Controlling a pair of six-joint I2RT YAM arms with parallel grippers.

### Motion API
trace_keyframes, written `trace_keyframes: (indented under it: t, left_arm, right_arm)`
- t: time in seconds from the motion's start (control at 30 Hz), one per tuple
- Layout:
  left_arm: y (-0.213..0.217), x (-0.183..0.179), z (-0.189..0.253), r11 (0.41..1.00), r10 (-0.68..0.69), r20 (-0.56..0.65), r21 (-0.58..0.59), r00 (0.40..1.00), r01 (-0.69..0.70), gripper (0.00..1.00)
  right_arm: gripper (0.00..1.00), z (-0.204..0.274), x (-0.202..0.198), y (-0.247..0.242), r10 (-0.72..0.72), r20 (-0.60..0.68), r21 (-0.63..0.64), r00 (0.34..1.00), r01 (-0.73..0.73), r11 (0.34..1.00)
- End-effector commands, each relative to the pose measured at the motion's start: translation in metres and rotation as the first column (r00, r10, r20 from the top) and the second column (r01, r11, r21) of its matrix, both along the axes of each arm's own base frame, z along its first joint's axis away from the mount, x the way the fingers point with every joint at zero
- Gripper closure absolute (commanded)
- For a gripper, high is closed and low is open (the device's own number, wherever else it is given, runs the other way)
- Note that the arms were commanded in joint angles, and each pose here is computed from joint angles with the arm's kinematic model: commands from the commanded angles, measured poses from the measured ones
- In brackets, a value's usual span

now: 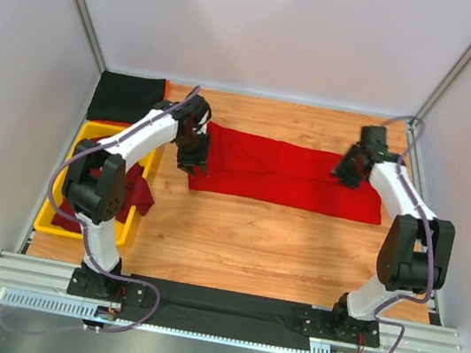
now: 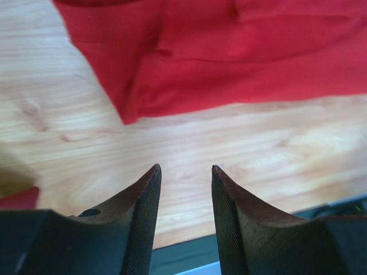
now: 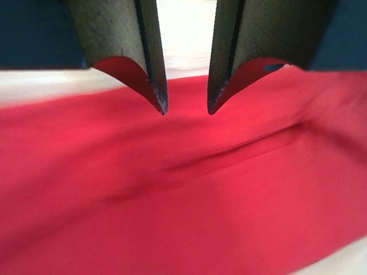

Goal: Fold and stack the t-shirts
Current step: Fold the tshirt

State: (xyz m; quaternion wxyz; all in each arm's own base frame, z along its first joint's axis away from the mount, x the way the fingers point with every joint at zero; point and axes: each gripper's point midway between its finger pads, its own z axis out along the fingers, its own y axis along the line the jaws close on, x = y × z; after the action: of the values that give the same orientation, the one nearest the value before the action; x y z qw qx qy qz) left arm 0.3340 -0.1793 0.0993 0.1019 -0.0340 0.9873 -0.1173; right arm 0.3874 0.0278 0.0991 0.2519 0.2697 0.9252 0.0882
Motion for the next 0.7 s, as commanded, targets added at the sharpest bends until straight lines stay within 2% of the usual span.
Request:
trace_keyframes:
  t: [0.0,0.07,0.1,0.13,0.17,0.23,0.3,0.33,0.37,0.43,0.5,0.67]
  left_arm:
    - [-0.019,-0.007,0.05,0.965,-0.039,0.084,-0.255,0.996,0.06,0.52]
    - [-0.008,-0.01,0.073,0.953,0.017,0.132,-0.301,0.991,0.024,0.52]
    - [-0.001,-0.013,0.071,0.956,0.039,0.14,-0.294,0.989,0.004,0.52]
    - [0.005,-0.014,0.075,0.957,0.068,0.157,-0.289,0.985,-0.02,0.52]
    - [0.018,-0.015,0.086,0.96,0.113,0.206,-0.274,0.972,-0.054,0.52]
    - [0.027,-0.02,0.081,0.958,0.154,0.227,-0.274,0.962,-0.088,0.52]
    - [0.031,-0.025,0.083,0.948,0.182,0.262,-0.304,0.948,-0.098,0.52]
    - [0.035,-0.026,0.086,0.944,0.199,0.278,-0.313,0.94,-0.107,0.52]
    - [0.036,-0.03,0.08,0.941,0.208,0.263,-0.316,0.942,-0.119,0.52]
    - [0.037,-0.03,0.08,0.937,0.217,0.272,-0.326,0.938,-0.122,0.52]
    - [0.038,-0.032,0.077,0.938,0.218,0.269,-0.322,0.938,-0.125,0.52]
    - [0.035,-0.035,0.073,0.941,0.177,0.273,-0.327,0.945,-0.082,0.52]
  right_arm:
    - [0.64,0.046,0.036,0.085,0.306,0.199,-0.067,0.931,-0.299,0.952]
    - [0.64,0.063,0.047,0.138,0.426,0.269,-0.098,0.864,-0.415,0.904]
    - [0.64,0.065,0.051,0.155,0.461,0.282,-0.111,0.841,-0.449,0.887]
    - [0.65,0.048,0.049,0.184,0.533,0.251,-0.131,0.808,-0.517,0.846]
    - [0.65,0.066,0.059,0.204,0.559,0.293,-0.149,0.776,-0.541,0.828]
    - [0.66,0.042,0.06,0.243,0.624,0.25,-0.157,0.741,-0.605,0.781]
    - [0.67,0.038,0.066,0.276,0.654,0.268,-0.163,0.708,-0.635,0.755]
    - [0.67,0.011,0.068,0.285,0.666,0.22,-0.166,0.713,-0.646,0.745]
    - [0.68,0.018,0.074,0.296,0.671,0.241,-0.171,0.701,-0.65,0.741]
    - [0.69,-0.003,0.074,0.307,0.679,0.197,-0.204,0.707,-0.648,0.734]
    - [0.69,-0.003,0.075,0.32,0.69,0.208,-0.208,0.693,-0.658,0.724]
    - [0.67,-0.022,0.073,0.333,0.694,0.183,-0.21,0.697,-0.662,0.72]
